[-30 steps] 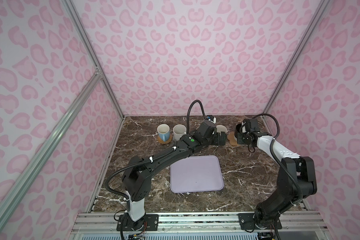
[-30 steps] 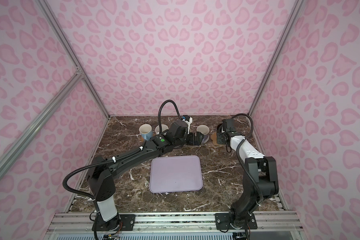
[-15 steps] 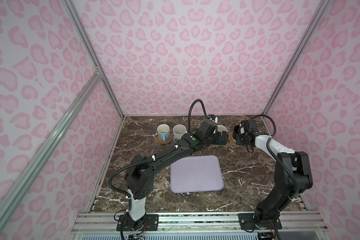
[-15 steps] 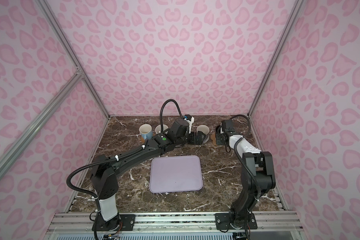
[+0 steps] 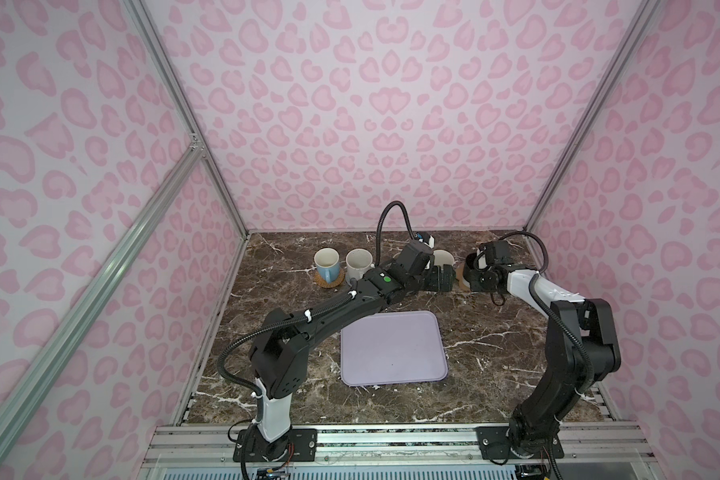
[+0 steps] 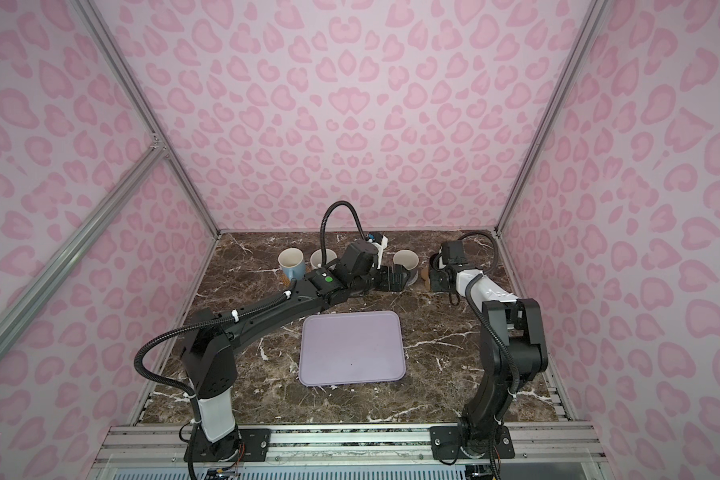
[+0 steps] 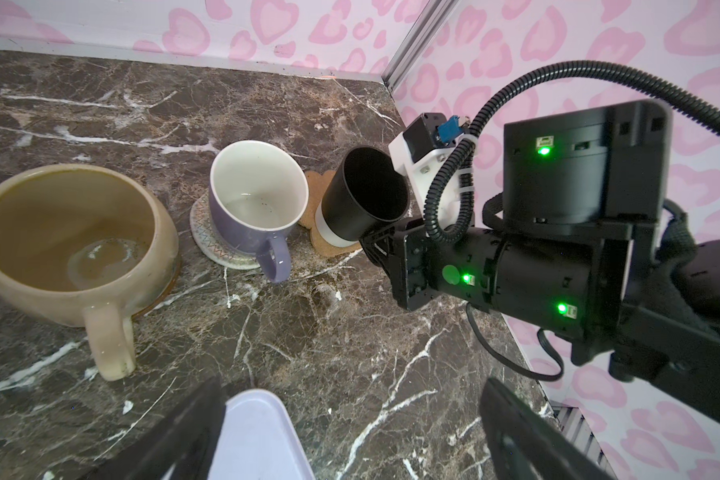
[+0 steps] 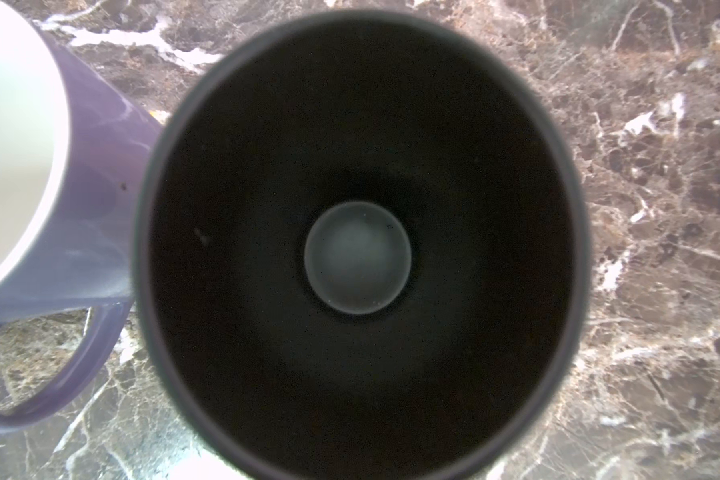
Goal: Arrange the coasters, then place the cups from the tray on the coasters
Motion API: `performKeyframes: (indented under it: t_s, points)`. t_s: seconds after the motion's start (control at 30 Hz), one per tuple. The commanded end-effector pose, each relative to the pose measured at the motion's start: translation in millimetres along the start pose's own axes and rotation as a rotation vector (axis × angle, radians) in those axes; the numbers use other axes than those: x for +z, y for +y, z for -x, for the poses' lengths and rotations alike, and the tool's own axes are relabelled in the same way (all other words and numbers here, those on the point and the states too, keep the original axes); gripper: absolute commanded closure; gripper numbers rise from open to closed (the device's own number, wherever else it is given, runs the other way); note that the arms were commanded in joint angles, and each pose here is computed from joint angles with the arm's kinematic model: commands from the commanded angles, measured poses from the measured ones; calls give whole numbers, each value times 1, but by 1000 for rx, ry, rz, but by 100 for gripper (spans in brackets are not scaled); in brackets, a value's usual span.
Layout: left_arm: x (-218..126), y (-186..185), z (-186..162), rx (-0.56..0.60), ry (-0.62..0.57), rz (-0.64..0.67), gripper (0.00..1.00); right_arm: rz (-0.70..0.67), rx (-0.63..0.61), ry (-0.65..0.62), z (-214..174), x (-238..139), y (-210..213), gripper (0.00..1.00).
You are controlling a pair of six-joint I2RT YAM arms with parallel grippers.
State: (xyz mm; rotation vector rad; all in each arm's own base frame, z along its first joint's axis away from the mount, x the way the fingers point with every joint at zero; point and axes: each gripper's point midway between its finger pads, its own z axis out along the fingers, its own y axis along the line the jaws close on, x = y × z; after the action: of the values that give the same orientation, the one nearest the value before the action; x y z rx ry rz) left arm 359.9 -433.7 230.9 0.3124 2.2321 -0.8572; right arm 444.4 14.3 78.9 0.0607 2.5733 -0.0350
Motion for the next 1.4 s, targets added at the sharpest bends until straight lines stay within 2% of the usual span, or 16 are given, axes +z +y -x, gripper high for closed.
performKeyframes:
  t_s: [0.0, 0.3, 0.4, 0.47, 0.5, 0.53, 0.73, 0.8, 0.87, 0.97, 1.07, 1.13, 1.37]
  points:
    - [-6, -7, 12, -3, -44, -27, 3, 16, -3, 15, 1, 4, 3, 60]
    - [-11, -5, 12, -4, -53, -14, 3, -28, 13, 12, 0, -3, -6, 47]
    - [-23, 2, 18, -16, -98, 11, 3, -38, 43, -48, 7, -18, -9, 34]
    - [-42, 6, 26, -17, -164, 20, 3, -22, 67, -115, 14, -38, -8, 18]
    - [-51, 8, 30, -11, -189, 17, 3, -15, 78, -147, 17, -48, -8, 6]
    - [-60, 8, 33, -2, -211, 13, 3, -11, 93, -188, 20, -60, -9, 2]
    - [-118, 43, 38, 15, -311, 93, 3, 28, 116, -384, 20, -122, -9, 1]
    - [-143, 60, 40, 56, -363, 158, 3, 73, 113, -436, 14, -132, -3, 1]
    - [-174, 87, 41, 119, -435, 302, 4, 100, 88, -456, 1, -136, 1, 1]
    - [-218, 132, 39, 200, -552, 532, 4, 70, 101, -454, -14, -140, -7, 3]
    - [-250, 182, 26, 199, -616, 727, 3, 28, 133, -509, -26, -134, -17, 4]
    - [-256, 213, 12, 209, -601, 805, 2, 7, 134, -556, -34, -126, -22, 6]
    - [-271, 283, -18, 271, -627, 942, 3, -67, -23, -700, -39, -116, -26, 5]
